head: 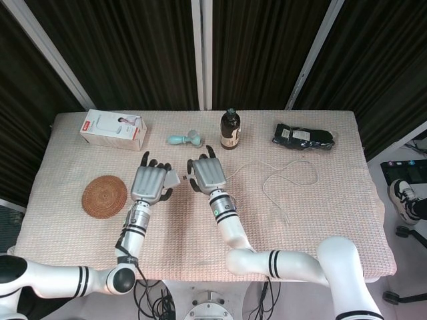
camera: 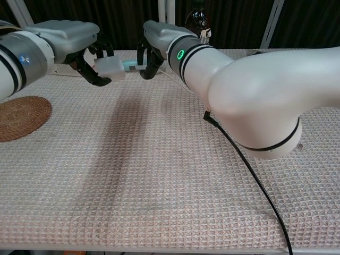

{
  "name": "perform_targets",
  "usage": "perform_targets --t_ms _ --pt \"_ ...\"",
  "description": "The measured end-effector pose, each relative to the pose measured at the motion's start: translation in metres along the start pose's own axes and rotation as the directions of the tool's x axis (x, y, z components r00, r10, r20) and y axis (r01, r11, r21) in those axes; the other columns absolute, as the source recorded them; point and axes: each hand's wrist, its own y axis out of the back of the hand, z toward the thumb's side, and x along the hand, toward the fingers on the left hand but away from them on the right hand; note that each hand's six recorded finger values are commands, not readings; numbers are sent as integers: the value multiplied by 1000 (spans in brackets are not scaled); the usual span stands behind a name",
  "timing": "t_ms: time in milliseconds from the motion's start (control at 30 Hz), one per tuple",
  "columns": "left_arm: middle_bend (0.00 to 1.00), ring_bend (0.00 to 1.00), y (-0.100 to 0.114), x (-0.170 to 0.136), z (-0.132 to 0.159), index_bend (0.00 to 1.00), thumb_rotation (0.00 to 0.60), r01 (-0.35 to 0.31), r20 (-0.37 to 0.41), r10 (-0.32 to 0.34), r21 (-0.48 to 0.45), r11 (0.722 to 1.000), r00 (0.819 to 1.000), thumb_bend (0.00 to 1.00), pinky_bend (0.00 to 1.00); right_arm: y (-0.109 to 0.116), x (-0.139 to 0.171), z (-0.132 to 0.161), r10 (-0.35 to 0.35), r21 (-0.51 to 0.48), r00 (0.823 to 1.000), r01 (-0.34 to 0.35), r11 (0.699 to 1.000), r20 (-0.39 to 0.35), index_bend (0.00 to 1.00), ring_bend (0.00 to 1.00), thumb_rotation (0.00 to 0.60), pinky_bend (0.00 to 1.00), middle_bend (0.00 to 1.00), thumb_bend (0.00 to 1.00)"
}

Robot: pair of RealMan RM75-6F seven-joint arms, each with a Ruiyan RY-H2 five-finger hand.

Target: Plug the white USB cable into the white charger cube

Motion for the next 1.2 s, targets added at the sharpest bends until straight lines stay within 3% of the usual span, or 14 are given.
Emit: perform_targets --t_ms 1200 --pt "428 219 2 3 16 405 529 -3 20 2 29 1000 1000 308 0 -6 -7 7 25 -36 1000 -24 999 11 626 290 600 0 526 340"
